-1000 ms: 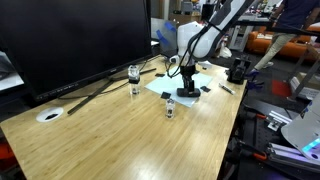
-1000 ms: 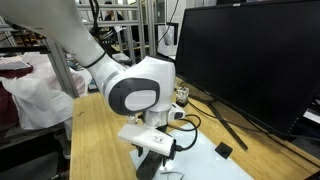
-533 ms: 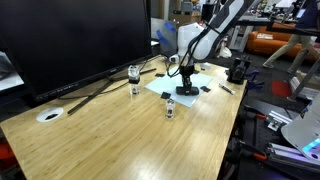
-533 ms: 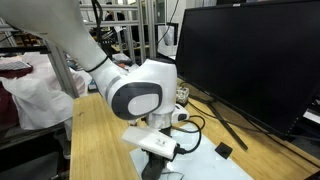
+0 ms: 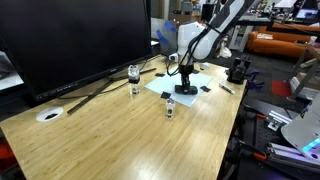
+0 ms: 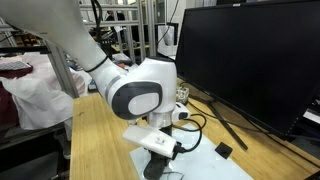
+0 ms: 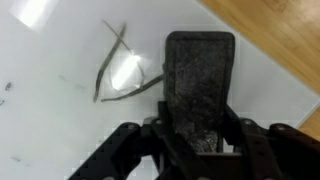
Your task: Use the black eraser to wipe the small whiteboard on the desk
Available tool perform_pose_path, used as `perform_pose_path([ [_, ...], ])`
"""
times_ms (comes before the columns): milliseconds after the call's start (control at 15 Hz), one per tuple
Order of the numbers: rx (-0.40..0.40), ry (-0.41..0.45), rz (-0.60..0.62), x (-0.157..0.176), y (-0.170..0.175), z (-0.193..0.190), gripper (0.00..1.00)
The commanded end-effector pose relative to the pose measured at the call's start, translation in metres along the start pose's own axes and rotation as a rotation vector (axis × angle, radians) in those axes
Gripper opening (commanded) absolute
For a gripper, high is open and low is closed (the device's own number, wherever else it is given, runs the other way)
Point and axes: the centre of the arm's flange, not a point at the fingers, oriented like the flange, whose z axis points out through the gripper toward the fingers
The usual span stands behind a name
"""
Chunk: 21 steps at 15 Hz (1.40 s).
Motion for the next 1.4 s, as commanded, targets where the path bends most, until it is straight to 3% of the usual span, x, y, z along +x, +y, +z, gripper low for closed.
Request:
perform_pose_path([
  [0,0.0,0.008,0.04,0.0,0.003,0.007,0.26],
  [200,0.028,0.013,0.122,-0.001,0.015,0.025,0.26],
  [467,0.019,0.034,0.221,-0.007,0.035,0.021,0.26],
  [1333,-0.003,0.014,0.422,-0.065,0.112,0.028,0.26],
])
